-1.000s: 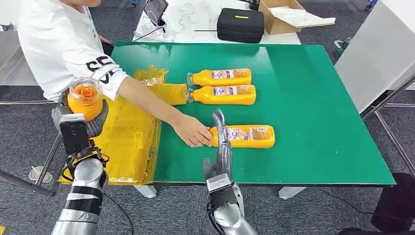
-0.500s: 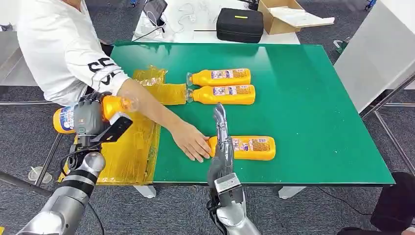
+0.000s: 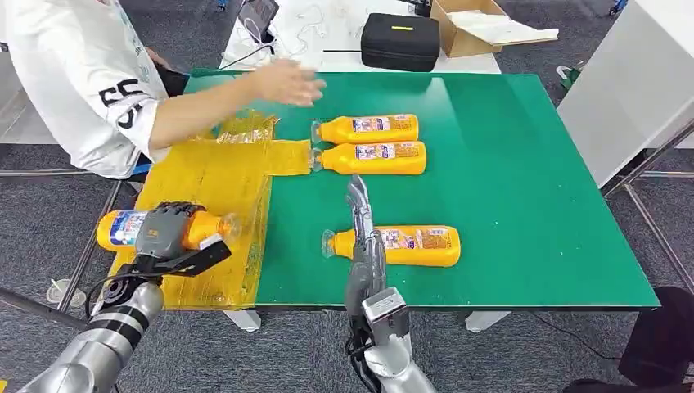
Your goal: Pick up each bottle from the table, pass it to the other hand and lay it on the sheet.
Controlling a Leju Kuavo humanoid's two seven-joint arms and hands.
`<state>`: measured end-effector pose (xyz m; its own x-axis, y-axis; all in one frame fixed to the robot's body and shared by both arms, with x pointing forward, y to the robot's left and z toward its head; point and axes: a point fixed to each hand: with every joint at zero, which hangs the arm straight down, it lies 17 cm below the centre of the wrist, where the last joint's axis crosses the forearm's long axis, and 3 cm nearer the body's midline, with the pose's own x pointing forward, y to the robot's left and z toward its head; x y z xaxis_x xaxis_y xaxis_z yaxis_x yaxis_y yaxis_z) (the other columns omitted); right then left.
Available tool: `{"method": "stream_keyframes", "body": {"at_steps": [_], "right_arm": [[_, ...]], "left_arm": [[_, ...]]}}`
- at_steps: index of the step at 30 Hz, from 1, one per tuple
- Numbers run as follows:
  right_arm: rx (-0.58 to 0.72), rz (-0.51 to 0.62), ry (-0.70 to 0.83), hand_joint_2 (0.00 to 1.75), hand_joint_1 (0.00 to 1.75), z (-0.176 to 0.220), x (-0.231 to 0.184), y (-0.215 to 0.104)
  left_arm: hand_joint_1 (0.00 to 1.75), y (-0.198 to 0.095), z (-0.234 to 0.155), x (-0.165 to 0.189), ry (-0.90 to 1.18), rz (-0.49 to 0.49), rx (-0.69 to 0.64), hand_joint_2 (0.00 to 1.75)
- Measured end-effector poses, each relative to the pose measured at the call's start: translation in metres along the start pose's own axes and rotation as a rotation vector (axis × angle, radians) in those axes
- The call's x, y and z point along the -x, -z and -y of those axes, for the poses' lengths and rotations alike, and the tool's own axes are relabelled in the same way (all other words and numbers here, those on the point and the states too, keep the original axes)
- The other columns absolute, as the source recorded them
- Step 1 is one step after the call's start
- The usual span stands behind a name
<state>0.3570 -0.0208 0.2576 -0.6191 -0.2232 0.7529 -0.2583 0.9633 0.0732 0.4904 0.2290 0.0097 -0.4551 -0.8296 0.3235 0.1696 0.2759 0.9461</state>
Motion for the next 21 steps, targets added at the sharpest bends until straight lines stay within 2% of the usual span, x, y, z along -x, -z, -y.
{"method": "stream_keyframes", "body": {"at_steps": [7, 12, 13, 14, 15, 21], "right_arm": [[-0.012, -0.022, 0.01, 1.75, 0.0, -0.001, 0.008, -0.003], [-0.014, -0.038, 0.013, 1.75, 0.0, -0.002, 0.013, -0.005], [-0.014, -0.041, 0.014, 1.75, 0.0, -0.003, 0.014, -0.005], [-0.014, -0.045, 0.015, 1.75, 0.0, -0.003, 0.016, -0.006], [-0.012, -0.048, 0.017, 1.75, 0.0, -0.003, 0.017, -0.006], [-0.011, -0.068, 0.024, 1.75, 0.0, -0.004, 0.023, -0.008]], "left_arm": [[1.75, -0.017, 0.03, -0.008, -0.037, 0.051, 0.094, 1.75], [1.75, -0.019, 0.039, -0.016, -0.061, 0.07, 0.125, 1.75], [0.82, -0.019, 0.04, -0.018, -0.073, 0.072, 0.131, 1.75], [0.07, -0.019, 0.042, -0.021, -0.103, 0.073, 0.141, 1.75], [0.0, -0.018, 0.042, -0.025, -0.142, 0.074, 0.149, 1.75], [0.0, -0.01, 0.043, -0.054, -0.356, 0.115, 0.196, 1.75]]}}
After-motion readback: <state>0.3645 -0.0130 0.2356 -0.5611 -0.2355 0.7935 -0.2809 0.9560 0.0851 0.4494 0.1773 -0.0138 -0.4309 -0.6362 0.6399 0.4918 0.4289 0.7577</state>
